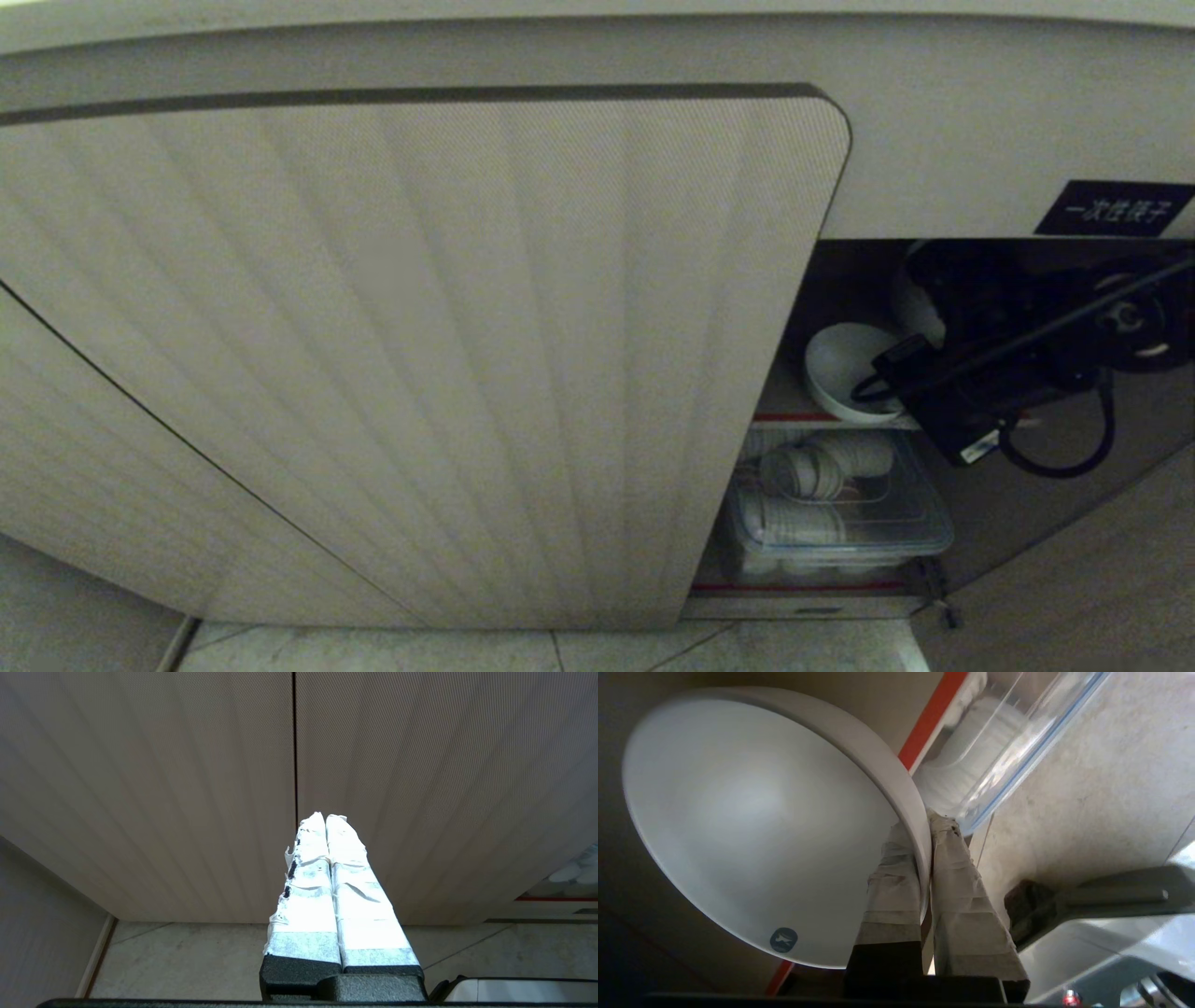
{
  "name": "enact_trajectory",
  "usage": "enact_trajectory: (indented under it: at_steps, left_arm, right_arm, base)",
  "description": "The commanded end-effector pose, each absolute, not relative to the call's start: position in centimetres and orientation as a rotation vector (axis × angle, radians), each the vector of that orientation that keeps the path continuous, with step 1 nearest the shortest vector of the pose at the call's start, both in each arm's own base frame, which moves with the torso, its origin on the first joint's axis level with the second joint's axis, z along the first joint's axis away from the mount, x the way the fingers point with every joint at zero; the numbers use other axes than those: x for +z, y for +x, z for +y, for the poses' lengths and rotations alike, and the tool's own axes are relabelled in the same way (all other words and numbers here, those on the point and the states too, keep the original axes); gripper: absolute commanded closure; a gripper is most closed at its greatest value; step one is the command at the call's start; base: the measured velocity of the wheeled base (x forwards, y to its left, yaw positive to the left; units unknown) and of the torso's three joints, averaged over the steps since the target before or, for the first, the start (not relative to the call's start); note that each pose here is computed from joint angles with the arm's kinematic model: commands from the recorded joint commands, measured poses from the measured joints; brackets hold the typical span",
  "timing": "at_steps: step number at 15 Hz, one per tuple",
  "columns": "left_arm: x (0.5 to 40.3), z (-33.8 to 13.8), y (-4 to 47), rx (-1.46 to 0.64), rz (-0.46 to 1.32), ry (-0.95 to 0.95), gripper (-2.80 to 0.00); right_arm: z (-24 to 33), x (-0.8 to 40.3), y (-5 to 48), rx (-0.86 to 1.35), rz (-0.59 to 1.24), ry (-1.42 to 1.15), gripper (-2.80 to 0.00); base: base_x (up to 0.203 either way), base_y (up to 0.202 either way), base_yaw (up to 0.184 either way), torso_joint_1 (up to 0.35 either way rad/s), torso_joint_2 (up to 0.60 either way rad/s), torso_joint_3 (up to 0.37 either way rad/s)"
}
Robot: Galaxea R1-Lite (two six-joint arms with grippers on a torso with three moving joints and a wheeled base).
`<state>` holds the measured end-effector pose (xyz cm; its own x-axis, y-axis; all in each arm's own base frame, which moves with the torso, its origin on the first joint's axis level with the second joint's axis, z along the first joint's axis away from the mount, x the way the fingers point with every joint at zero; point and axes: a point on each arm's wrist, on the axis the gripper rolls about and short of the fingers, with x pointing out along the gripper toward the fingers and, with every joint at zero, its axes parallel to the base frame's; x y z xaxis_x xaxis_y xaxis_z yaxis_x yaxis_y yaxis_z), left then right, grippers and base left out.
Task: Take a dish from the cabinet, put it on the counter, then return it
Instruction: Put it back into the cabinet
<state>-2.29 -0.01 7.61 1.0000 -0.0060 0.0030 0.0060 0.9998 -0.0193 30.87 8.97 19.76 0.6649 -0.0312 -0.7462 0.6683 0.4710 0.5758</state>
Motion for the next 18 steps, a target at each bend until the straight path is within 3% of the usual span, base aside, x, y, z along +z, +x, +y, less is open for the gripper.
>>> enact_trajectory:
  at_steps: [1,18]
  left_arm:
    - [7.6,0.0,-2.3,-0.006,-0.003,-0.020,0.00]
    - [7.6,0.0,-2.3,-0.005,-0.003,-0.020,0.00]
  right_arm:
    - [9.1,19.5,31.3,-0.499,0.741,1.012,0.00]
    - [9.4,19.5,32.8,-0.468,0.665,0.994,0.00]
  base:
    - [0.000,0.000,0.000,0.000,0.00,0.000]
    - [0.000,0.000,0.000,0.000,0.00,0.000]
